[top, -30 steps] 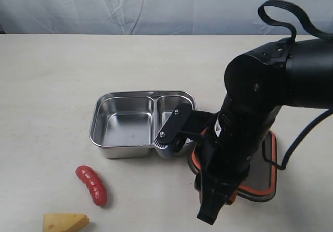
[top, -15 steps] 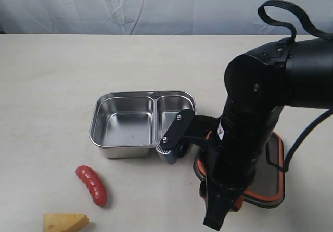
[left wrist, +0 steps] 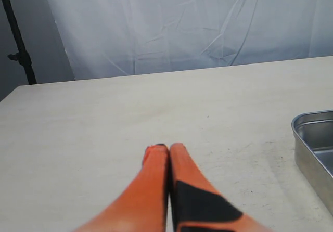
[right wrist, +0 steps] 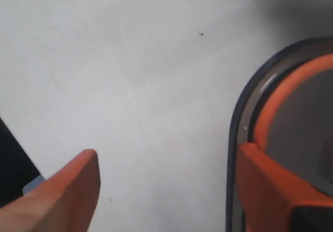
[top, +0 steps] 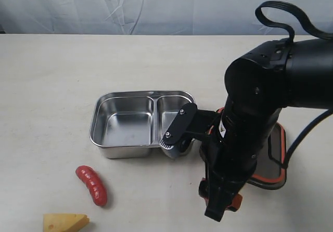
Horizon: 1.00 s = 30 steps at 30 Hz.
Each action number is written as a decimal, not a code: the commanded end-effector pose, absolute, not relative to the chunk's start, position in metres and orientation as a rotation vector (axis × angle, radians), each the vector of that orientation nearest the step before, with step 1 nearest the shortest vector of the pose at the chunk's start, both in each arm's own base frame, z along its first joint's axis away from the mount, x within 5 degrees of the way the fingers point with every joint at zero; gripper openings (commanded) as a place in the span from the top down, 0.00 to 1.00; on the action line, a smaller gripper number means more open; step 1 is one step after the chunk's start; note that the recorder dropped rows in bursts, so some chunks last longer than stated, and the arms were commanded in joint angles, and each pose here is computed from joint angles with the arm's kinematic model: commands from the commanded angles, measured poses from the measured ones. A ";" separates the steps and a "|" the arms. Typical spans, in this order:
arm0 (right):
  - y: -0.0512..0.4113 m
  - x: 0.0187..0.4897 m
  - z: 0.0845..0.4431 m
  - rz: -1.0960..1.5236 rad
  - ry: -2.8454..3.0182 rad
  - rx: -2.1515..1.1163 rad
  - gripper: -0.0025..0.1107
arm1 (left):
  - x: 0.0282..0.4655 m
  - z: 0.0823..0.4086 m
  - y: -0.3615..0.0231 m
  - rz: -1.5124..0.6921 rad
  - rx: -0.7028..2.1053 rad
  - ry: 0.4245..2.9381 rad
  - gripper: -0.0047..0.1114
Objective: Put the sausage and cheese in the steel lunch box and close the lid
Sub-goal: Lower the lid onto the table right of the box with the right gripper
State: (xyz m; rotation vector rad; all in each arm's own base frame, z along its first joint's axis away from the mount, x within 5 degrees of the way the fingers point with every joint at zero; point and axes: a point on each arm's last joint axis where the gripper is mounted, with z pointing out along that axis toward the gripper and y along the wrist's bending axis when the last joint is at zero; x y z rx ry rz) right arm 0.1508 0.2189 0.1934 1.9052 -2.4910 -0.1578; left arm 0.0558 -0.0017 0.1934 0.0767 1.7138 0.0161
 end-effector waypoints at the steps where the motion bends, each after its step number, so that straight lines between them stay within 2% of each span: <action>1: 0.219 0.150 0.186 -0.177 -2.489 1.976 0.37 | 0.056 0.193 -0.002 0.015 0.084 1.706 0.96; 10: 0.220 0.149 0.152 -0.121 -2.365 1.839 0.37 | 0.056 0.193 -0.002 0.015 0.084 1.706 0.96; 13: 0.218 0.149 0.155 -0.080 -2.327 1.825 0.37 | 0.056 0.193 -0.002 0.015 0.084 1.706 0.96; 18: 0.213 0.157 0.181 0.089 -2.377 1.774 0.37 | 0.056 0.193 -0.002 0.015 0.084 1.706 0.96; 19: 0.213 0.158 0.188 0.089 -2.398 1.787 0.39 | 0.056 0.193 -0.002 0.015 0.084 1.706 0.96; 21: 0.213 0.158 0.202 0.066 -2.447 1.825 0.52 | 0.056 0.193 -0.002 0.015 0.084 1.706 0.96; 23: 0.211 0.156 0.217 0.036 -2.500 1.864 0.72 | 0.056 0.193 -0.002 0.015 0.084 1.706 0.96; 25: 0.207 0.154 0.229 0.014 -2.538 1.891 0.96 | 0.056 0.193 -0.002 0.015 0.084 1.706 0.96; 30: 0.205 0.145 0.256 -0.173 -2.686 1.921 0.97 | 0.056 0.193 -0.002 0.015 0.084 1.706 0.96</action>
